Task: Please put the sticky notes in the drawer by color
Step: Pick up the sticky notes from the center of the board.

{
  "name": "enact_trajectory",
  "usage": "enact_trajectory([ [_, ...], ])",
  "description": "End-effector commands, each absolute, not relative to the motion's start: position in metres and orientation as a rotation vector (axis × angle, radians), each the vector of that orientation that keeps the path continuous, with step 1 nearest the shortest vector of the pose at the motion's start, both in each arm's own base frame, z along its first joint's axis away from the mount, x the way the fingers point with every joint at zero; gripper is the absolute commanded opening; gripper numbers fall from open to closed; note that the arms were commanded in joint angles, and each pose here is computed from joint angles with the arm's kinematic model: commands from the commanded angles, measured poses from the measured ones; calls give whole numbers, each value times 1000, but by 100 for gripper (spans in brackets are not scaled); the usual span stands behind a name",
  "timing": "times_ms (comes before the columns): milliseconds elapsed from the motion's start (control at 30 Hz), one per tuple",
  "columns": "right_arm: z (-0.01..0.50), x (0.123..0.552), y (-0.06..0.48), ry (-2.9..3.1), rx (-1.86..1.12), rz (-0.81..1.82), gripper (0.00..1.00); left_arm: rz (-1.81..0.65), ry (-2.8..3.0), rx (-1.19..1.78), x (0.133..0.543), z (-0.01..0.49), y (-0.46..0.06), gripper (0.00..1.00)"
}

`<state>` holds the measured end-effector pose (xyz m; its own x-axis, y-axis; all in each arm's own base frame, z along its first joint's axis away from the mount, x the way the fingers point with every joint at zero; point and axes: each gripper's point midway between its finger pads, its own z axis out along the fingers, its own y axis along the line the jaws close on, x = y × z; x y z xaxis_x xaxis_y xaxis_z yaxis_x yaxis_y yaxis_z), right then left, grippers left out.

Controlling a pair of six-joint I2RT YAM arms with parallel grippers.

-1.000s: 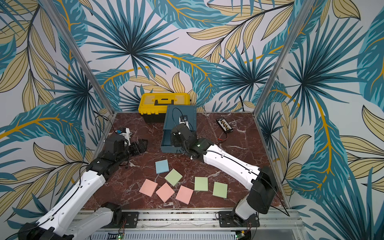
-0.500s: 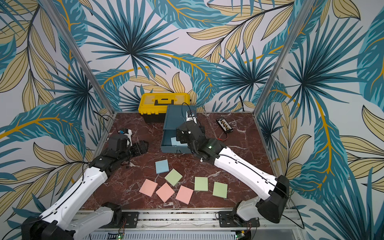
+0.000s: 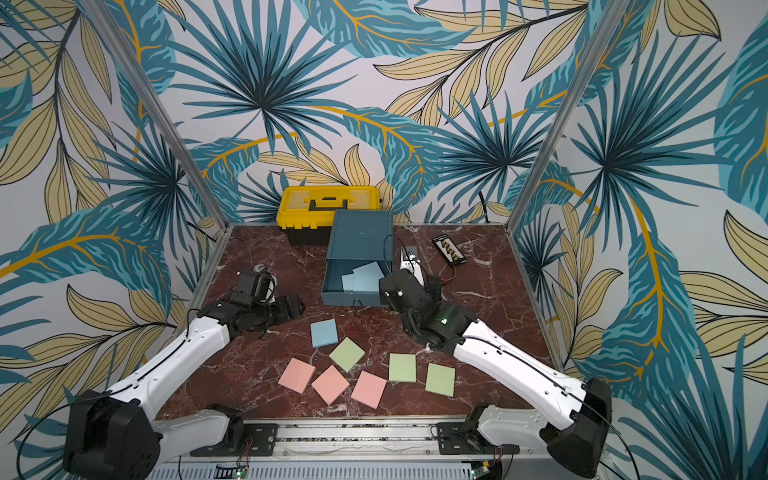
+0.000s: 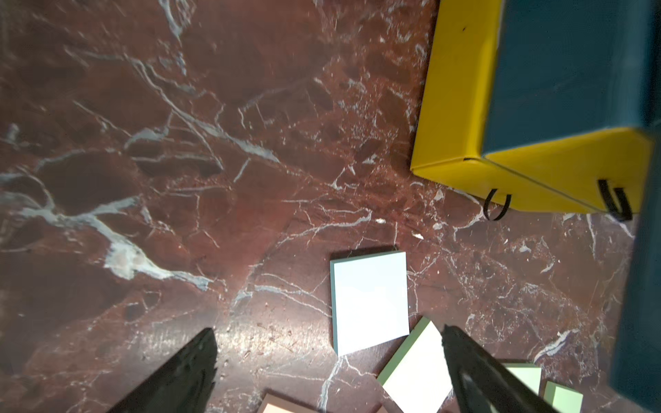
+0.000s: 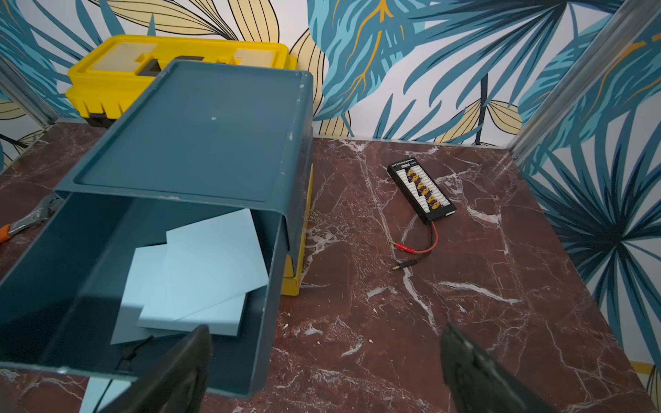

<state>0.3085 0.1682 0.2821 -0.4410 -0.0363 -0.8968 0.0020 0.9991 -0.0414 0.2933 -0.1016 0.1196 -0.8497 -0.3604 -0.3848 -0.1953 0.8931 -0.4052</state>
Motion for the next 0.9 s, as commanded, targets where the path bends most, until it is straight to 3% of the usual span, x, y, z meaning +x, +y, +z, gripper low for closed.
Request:
enact_trajectory([
  [0, 277, 309, 166, 2019, 3, -49, 99, -582, 2666, -398, 284, 104, -115, 100],
  [400, 257, 315, 175, 2059, 24, -22, 99, -704, 2832, -257, 271, 59, -166, 100],
  [867, 240, 315, 169, 2091, 38, -40, 99, -500, 2868, -225, 274, 39, -174, 100],
])
